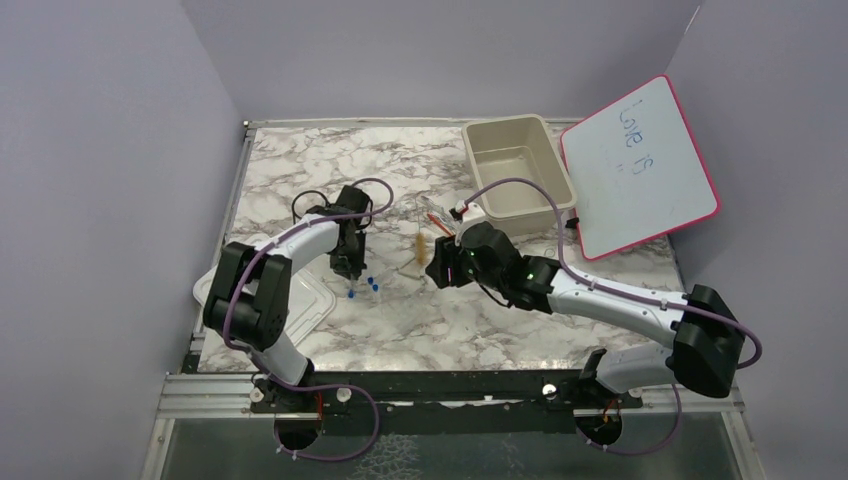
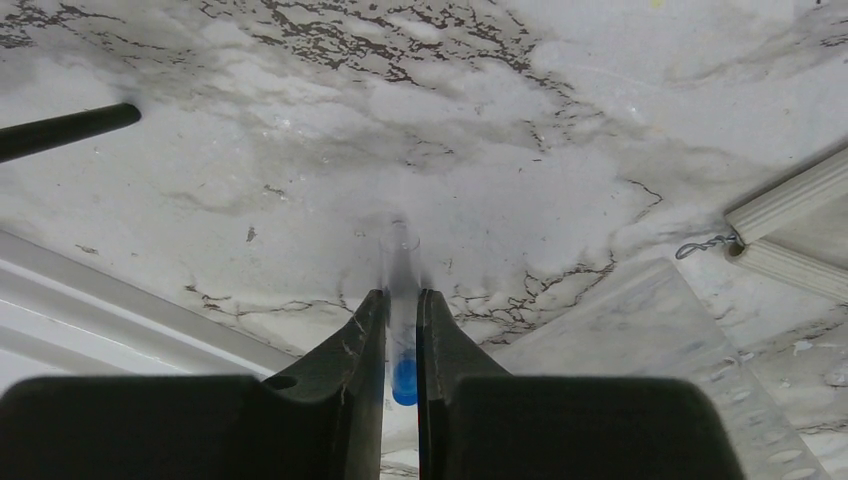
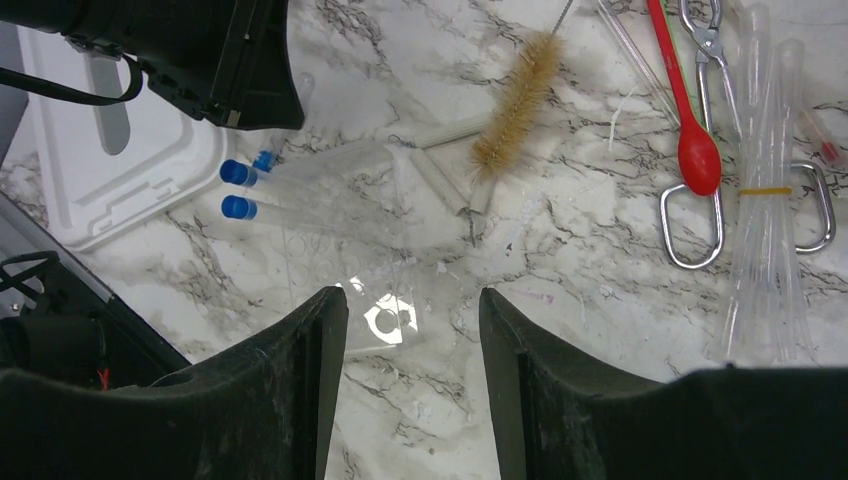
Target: Organize the chemistry lab equipment
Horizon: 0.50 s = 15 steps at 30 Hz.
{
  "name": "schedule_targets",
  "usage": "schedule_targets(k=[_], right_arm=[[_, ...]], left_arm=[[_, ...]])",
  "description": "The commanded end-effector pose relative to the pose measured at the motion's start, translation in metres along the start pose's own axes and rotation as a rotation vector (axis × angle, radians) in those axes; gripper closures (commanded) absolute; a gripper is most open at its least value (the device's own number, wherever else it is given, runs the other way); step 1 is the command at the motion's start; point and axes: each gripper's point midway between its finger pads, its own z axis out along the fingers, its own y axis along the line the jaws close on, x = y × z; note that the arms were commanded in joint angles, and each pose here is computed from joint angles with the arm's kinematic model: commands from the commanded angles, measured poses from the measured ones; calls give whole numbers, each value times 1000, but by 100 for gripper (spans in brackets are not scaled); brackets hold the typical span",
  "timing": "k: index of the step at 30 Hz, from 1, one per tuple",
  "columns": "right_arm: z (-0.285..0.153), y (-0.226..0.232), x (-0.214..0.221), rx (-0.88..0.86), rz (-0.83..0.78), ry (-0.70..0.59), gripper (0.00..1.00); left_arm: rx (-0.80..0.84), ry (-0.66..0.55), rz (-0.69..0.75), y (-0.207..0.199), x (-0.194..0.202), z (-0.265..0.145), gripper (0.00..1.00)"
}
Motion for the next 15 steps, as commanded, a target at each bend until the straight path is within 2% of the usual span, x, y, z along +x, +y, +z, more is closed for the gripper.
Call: schedule_targets(k=[1, 9, 15], right_arm=[[-7, 13, -17, -68, 19, -60, 44], [-16, 52, -48, -234, 80, -125, 41], [-19, 89, -78, -369, 128, -158, 37]], left_arm=[[30, -158, -30, -8, -35, -36, 88], [318, -409, -79, -52, -75, -139, 88], [531, -535, -114, -80, -89, -207, 88]])
